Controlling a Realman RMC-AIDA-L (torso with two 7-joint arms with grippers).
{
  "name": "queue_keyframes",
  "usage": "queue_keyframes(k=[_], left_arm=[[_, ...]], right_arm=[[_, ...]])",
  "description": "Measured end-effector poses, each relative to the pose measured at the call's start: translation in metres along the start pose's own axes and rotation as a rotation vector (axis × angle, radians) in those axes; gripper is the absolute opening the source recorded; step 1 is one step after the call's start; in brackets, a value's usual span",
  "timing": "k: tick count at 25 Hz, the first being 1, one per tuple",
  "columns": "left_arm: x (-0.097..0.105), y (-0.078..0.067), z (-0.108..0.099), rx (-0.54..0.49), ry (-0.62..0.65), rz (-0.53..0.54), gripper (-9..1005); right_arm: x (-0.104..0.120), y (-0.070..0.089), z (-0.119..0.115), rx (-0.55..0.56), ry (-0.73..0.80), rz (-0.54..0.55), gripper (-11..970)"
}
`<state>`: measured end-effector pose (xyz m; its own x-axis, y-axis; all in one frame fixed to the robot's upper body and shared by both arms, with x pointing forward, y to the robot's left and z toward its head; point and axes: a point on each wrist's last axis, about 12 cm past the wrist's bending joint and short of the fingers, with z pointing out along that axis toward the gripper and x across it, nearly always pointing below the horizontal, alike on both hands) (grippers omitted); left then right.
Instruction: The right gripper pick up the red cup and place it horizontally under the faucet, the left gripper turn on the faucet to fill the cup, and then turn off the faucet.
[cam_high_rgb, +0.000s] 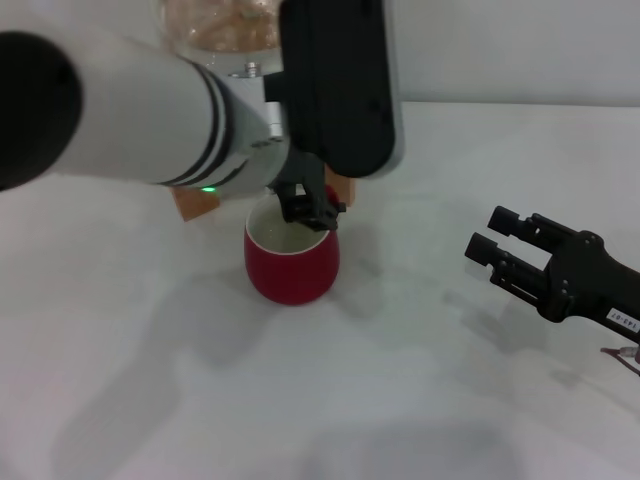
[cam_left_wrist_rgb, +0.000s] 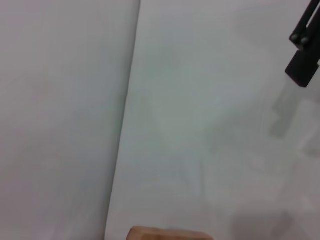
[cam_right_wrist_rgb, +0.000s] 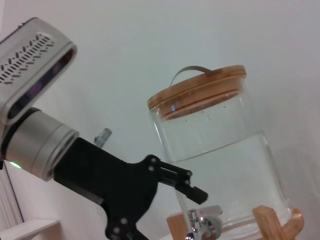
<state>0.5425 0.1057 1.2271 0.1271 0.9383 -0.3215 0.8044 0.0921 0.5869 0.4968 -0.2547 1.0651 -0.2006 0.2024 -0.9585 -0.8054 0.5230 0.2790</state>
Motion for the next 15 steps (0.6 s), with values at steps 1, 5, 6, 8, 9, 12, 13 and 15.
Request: queue_keyframes(k=[1, 5, 6, 8, 9, 12, 13, 15], left_arm=[[0.002, -0.001, -0.002, -0.009, -0.005, -0.018, 887], [0.015, -0.003, -0.012, -0.069, -0.041, -0.142, 887], [0.018, -0.004, -0.013, -0.085, -0.051, -0.175, 887], [0.027, -0.007, -0.015, -0.107, -0.071, -0.251, 887], [0.032, -0.010, -0.015, -0.113, -0.081, -0.288, 887], [0.040, -0.023, -0.016, -0.116, -0.137, -0.384, 887], [0.041, -0.028, -0.018, -0.114, -0.167, -0.412, 887], [0.044, -0.036, -0.021, -0.108, -0.225, -0.470, 887]], right_arm=[[0.000, 0.000, 0.000, 0.000, 0.001, -0.001, 558], [-0.001, -0.001, -0.001, 0.001, 0.002, -0.002, 558], [-0.001, -0.001, -0.001, 0.001, 0.002, -0.002, 558], [0.000, -0.001, -0.001, 0.000, 0.004, -0.004, 558], [0.000, 0.000, -0.002, -0.002, 0.006, -0.006, 558], [0.000, 0.000, -0.001, -0.004, 0.010, -0.009, 558], [0.000, -0.001, -0.001, -0.003, 0.010, -0.010, 558], [-0.001, -0.001, -0.001, 0.000, 0.008, -0.012, 558]])
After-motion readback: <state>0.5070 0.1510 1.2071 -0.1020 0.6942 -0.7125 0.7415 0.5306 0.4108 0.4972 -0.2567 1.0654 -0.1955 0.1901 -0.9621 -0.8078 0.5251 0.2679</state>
